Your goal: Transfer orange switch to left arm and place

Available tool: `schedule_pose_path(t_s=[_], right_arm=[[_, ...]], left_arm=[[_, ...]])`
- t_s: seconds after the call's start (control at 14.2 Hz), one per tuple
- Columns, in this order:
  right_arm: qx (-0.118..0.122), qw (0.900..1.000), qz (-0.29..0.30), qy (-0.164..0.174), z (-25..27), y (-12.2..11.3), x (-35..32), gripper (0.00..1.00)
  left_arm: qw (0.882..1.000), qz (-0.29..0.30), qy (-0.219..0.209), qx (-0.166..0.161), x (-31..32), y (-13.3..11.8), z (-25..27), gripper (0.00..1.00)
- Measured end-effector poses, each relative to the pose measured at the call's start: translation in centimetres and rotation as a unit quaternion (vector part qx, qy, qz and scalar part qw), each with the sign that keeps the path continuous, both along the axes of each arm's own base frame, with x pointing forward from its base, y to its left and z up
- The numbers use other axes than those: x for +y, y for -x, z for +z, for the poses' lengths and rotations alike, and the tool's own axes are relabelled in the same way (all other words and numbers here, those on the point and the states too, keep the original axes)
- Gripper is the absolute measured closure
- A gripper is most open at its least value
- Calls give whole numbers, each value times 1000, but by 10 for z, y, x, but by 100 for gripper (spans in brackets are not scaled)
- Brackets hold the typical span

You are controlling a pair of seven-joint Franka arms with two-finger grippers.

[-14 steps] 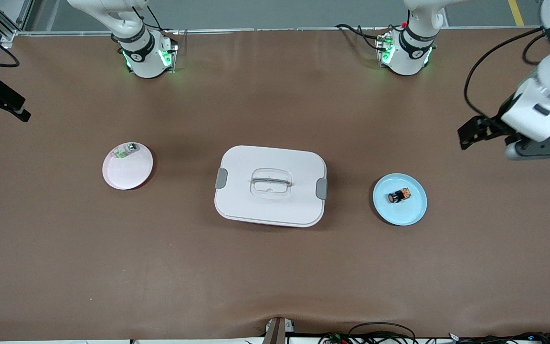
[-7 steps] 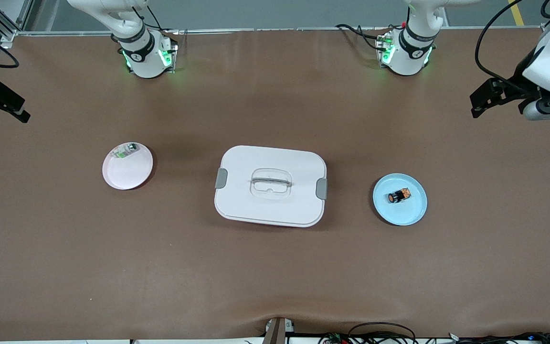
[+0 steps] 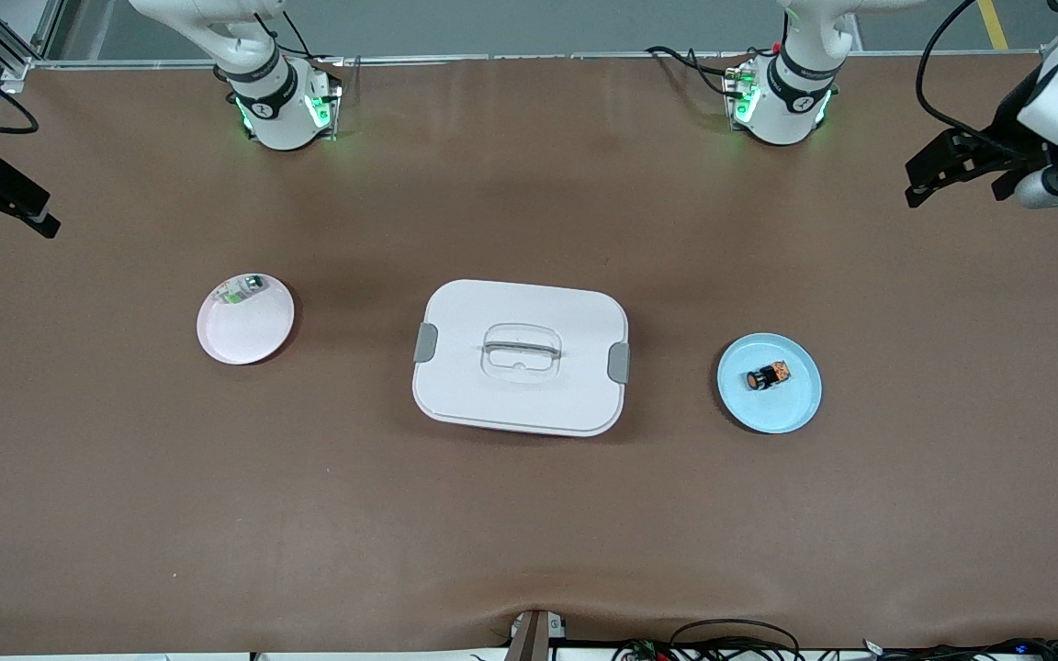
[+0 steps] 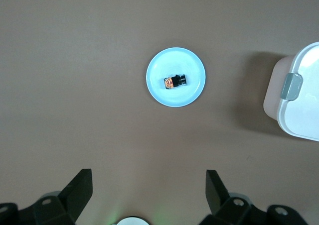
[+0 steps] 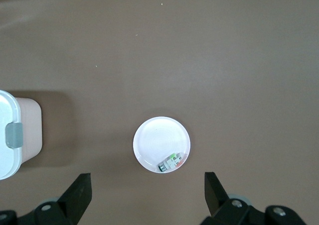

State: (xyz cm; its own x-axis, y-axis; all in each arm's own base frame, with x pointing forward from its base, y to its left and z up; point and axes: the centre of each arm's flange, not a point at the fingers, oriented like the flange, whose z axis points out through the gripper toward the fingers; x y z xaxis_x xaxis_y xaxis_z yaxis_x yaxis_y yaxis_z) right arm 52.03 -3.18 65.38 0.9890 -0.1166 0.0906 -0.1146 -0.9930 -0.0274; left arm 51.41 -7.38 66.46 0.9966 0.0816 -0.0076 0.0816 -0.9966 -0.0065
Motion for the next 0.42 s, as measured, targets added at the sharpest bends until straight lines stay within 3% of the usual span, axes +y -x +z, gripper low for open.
schedule_pose_path(t_s=[0.42], right_arm=[[2,1000,-4,0,-2,-2,-4,0]], left_arm=[[1000,3,1,-5,3,0,4,0]])
